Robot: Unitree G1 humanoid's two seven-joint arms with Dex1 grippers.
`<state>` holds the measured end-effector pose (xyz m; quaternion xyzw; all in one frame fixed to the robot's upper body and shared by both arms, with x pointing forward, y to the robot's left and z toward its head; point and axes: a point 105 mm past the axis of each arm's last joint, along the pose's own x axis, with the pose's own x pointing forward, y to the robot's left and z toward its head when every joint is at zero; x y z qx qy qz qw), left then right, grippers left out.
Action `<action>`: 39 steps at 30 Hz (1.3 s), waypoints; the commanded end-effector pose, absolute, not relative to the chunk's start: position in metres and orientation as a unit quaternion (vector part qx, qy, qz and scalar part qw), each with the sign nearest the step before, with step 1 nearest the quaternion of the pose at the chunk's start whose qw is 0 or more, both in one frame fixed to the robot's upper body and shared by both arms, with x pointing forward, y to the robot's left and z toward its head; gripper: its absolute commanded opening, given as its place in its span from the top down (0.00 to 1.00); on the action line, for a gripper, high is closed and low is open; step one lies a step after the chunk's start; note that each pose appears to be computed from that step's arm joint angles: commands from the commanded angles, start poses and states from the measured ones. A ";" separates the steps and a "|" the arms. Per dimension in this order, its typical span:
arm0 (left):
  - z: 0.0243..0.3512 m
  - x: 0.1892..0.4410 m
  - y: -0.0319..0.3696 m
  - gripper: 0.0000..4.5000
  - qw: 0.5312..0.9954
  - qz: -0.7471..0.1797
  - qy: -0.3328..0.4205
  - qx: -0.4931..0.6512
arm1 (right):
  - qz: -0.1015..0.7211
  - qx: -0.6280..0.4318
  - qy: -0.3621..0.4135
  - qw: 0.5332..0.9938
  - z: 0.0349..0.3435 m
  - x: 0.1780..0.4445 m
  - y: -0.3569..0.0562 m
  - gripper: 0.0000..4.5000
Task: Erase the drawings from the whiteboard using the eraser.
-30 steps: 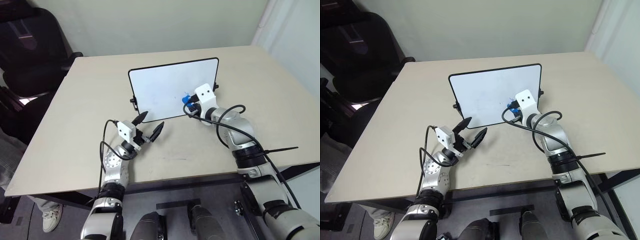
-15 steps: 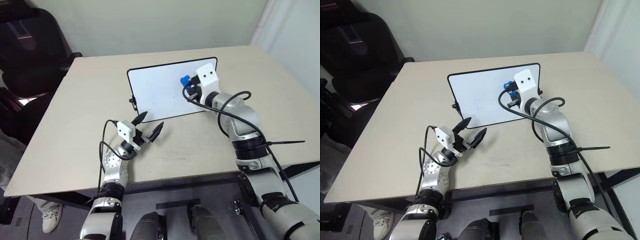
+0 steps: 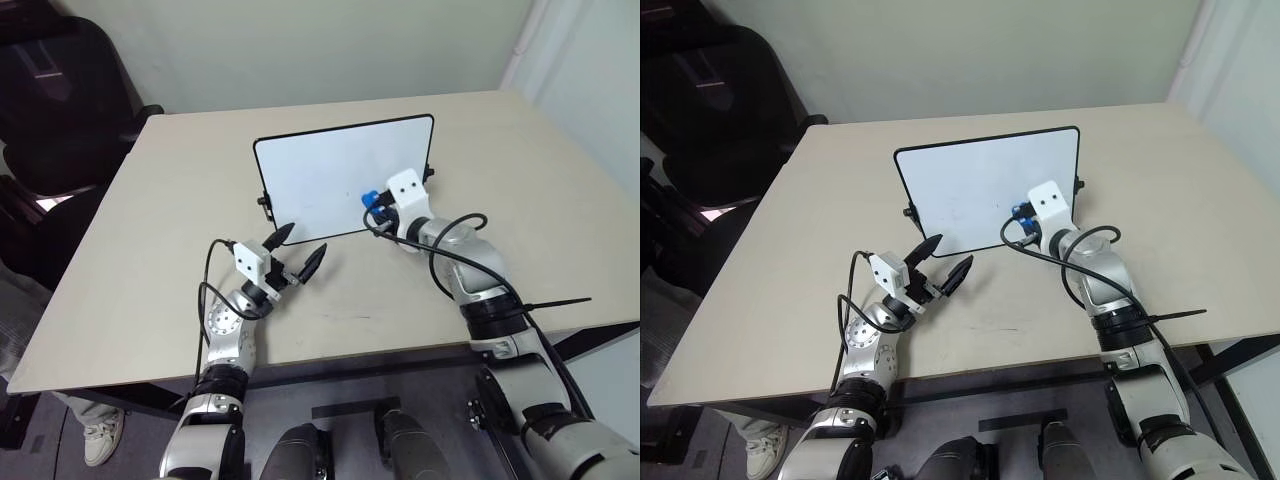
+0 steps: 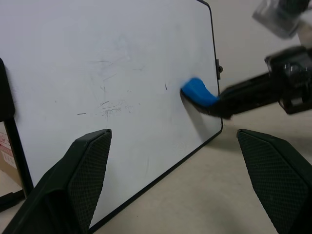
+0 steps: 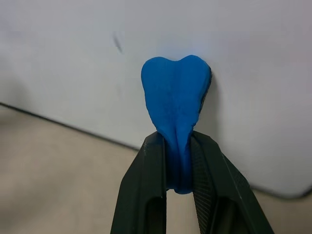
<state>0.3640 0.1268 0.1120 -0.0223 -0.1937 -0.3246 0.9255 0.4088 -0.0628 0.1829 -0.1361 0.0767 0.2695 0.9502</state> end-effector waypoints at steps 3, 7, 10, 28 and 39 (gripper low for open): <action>0.106 0.361 0.125 0.00 0.926 -0.324 -0.190 -0.030 | 0.327 -0.143 0.009 0.934 0.220 0.392 -0.024 0.91; 0.106 0.359 0.126 0.00 0.927 -0.322 -0.190 -0.030 | 0.324 -0.152 0.035 0.933 0.202 0.395 -0.025 0.91; 0.105 0.358 0.127 0.00 0.928 -0.320 -0.190 -0.029 | 0.307 -0.151 0.050 0.938 0.192 0.400 -0.034 0.91; 0.105 0.357 0.128 0.00 0.928 -0.320 -0.189 -0.029 | 0.196 -0.142 0.074 0.967 0.187 0.425 -0.081 0.91; 0.105 0.357 0.128 0.00 0.928 -0.319 -0.190 -0.029 | 0.145 -0.142 0.084 0.976 0.188 0.427 -0.116 0.91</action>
